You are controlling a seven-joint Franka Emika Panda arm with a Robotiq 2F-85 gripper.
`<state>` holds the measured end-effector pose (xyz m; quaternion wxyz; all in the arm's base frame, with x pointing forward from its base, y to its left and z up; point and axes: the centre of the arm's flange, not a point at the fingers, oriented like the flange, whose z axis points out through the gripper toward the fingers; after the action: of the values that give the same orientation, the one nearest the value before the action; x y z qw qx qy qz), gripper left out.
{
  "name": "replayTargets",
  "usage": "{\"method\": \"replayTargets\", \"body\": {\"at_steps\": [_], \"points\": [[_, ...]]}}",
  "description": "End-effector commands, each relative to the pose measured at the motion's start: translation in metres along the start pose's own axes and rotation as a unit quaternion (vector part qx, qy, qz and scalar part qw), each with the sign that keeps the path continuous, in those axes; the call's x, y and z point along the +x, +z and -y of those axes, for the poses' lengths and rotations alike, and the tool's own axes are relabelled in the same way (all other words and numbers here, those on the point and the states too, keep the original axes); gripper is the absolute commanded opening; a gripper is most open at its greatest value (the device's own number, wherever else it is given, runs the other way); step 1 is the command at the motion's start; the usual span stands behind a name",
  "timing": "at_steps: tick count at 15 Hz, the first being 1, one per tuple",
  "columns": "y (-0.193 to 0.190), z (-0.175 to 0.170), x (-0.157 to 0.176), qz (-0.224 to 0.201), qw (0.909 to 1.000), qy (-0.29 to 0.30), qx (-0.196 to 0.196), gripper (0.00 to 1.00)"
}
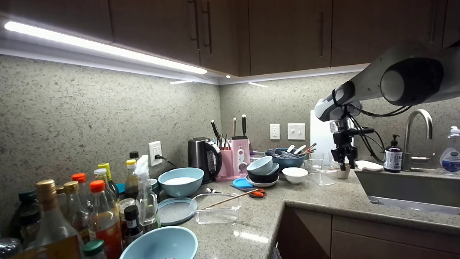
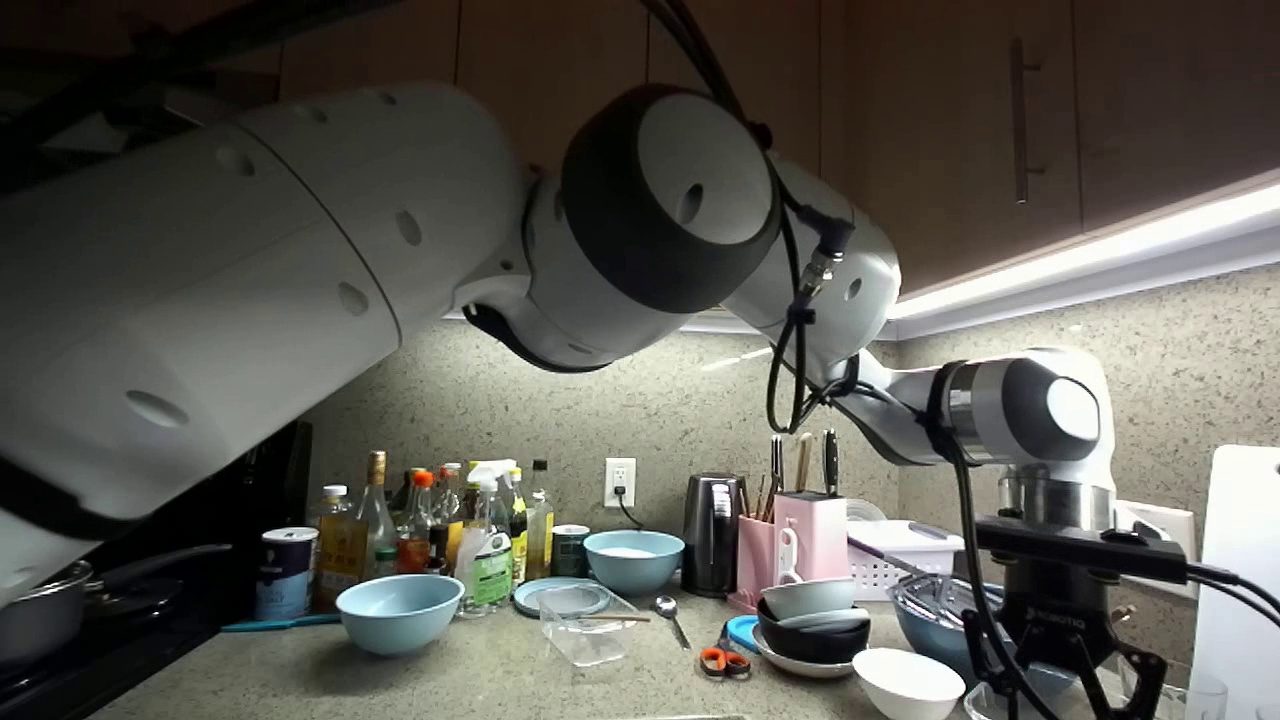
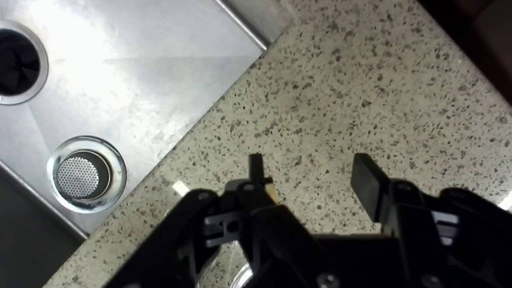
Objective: Stir in the clear bowl with the chopstick
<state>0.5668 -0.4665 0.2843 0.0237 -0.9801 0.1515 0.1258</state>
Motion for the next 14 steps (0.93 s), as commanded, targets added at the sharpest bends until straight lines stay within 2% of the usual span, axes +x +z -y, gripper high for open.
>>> {"method": "replayTargets", "body": {"at_steps": [1,5,7,8,9,10,11,13,14], "points": [[-0.007,-0.015,0.004,0.012,0.9994,0.017,0.026,0.29],[-0.012,-0.024,0.002,0.013,0.9989,0.022,0.039,0.03],[-0.013,-0.026,0.001,0.01,0.9989,0.022,0.041,0.0],[-0.014,-0.027,0.002,0.011,0.9989,0.023,0.038,0.34],[-0.015,-0.026,0.001,0.009,0.9992,0.024,0.03,0.31],[-0.009,-0.022,-0.004,0.007,0.9996,0.014,0.025,0.32],[-0.009,-0.022,-0.004,0.007,0.9996,0.014,0.025,0.12],[-0.008,-0.022,-0.003,0.008,0.9996,0.014,0.025,0.26],[-0.008,-0.022,-0.003,0.007,0.9996,0.012,0.024,0.57]]}}
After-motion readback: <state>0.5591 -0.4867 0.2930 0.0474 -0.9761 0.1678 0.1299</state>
